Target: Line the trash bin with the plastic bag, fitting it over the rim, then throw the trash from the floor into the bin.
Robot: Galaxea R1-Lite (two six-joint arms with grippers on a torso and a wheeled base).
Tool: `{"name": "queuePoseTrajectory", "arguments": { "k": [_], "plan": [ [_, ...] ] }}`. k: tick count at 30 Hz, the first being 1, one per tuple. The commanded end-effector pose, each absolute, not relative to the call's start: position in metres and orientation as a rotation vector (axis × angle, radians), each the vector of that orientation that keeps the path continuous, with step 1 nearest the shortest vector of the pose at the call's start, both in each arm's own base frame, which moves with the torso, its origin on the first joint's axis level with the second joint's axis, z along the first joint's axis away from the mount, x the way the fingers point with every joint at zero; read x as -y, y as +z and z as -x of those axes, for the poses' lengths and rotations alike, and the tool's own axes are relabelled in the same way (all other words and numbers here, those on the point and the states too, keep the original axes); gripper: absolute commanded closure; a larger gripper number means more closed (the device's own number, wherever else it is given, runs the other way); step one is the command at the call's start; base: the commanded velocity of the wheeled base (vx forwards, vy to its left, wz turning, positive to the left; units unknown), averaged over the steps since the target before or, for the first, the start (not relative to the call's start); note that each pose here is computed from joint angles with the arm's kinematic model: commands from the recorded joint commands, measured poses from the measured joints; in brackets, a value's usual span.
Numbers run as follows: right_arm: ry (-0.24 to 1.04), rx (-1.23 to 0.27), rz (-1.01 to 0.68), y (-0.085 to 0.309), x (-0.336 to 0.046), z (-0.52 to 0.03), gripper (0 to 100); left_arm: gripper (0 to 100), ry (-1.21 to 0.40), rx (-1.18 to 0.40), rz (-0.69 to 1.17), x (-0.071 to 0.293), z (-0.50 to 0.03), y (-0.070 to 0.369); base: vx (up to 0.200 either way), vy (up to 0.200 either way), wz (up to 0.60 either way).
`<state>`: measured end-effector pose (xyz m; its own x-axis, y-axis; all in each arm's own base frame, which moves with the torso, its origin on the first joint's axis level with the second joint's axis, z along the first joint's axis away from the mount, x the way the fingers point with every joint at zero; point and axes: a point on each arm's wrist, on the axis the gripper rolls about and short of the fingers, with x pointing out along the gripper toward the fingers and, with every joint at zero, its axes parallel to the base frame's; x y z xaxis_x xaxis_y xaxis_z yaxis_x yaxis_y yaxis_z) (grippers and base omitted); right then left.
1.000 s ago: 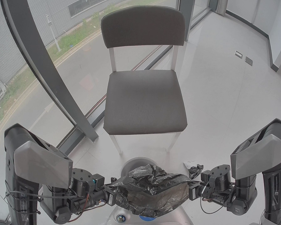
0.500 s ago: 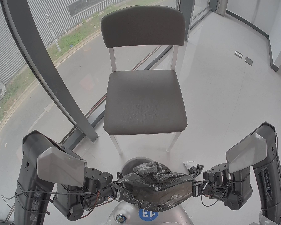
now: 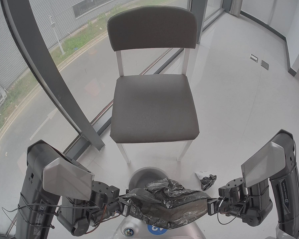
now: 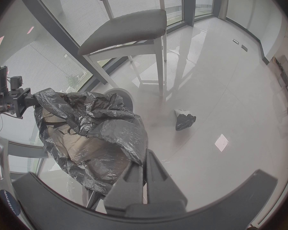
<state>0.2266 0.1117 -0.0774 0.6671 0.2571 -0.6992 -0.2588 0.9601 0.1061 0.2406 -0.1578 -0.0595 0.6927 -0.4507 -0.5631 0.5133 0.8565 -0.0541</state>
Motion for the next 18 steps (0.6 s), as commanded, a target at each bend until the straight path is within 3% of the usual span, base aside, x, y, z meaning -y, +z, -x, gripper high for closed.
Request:
{"name": "queuePoseTrajectory", "arguments": {
  "k": [1,18],
  "plan": [
    [0.305,-0.745,-0.005,-0.0578,-0.1122,-0.2200,100,100,-0.528,-0.581,-0.122,0.1622,-0.2372,-0.0583,0.000,0.000,0.00],
    [0.276,-0.719,0.005,-0.0536,-0.1151,-0.2195,100,100,-0.527,-0.580,-0.118,0.1666,-0.2356,-0.0593,0.000,0.000,0.00]
  ]
}}
